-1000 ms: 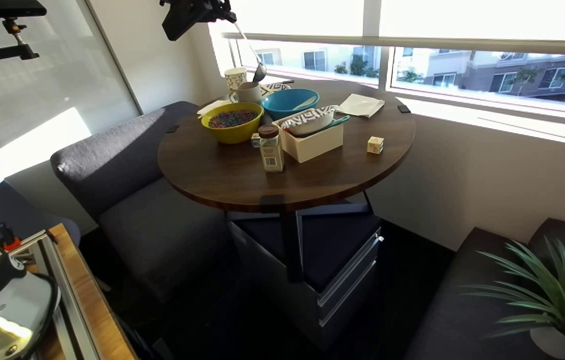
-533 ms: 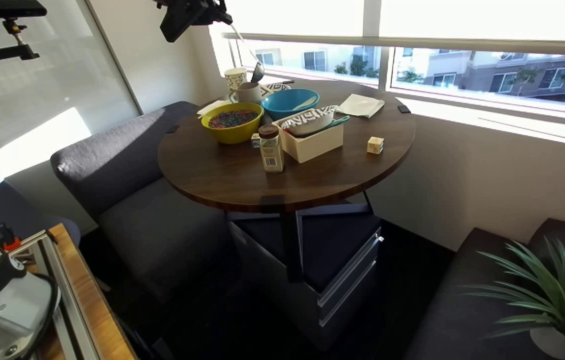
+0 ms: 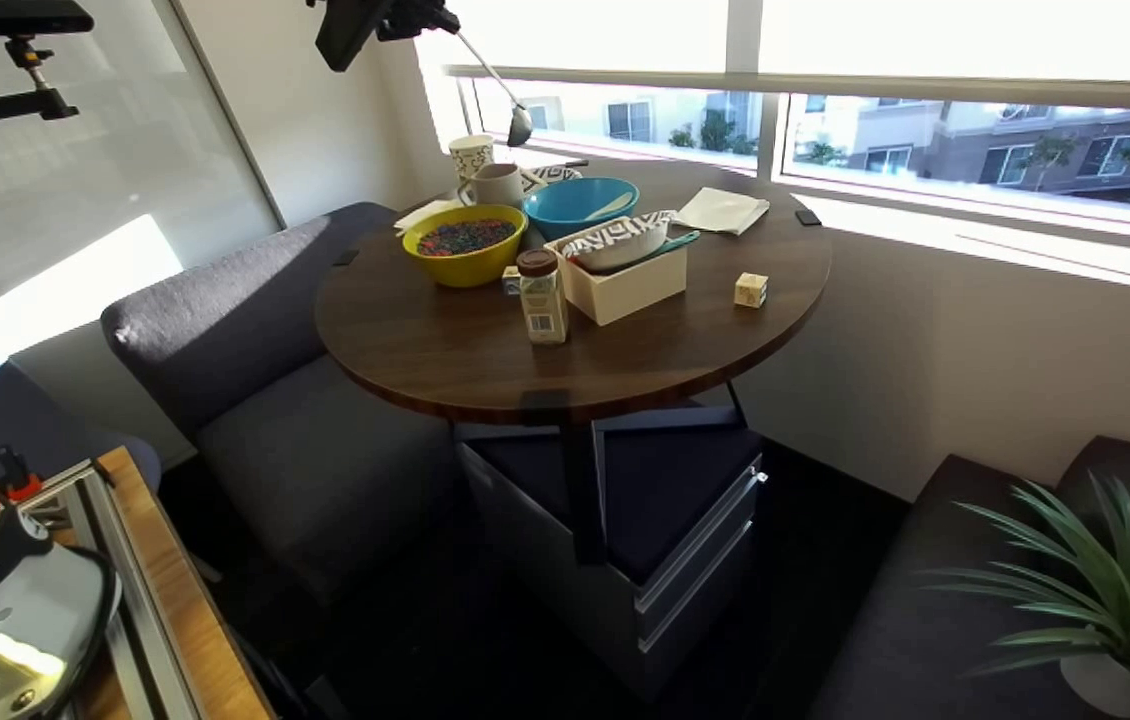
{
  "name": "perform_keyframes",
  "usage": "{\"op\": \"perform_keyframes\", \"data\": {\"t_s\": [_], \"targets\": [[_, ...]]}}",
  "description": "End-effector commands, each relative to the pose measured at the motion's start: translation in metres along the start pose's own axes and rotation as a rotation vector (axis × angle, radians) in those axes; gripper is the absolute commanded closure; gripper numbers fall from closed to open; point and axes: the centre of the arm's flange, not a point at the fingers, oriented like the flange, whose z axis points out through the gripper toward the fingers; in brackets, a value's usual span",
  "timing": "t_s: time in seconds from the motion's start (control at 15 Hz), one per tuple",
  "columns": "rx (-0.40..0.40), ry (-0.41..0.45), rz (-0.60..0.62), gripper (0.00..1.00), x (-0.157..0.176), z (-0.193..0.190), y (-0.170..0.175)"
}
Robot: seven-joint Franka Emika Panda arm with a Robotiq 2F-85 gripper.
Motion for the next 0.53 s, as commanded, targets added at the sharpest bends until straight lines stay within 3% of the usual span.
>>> {"op": "perform_keyframes", "data": {"t_s": [0.0, 0.47], "targets": [[-0.007, -0.024, -0.026, 0.99, 0.0216, -0.0218, -0.0163], [-0.017, -0.096, -0.053, 0.99, 0.0225, -0.0275, -0.0218]]}}
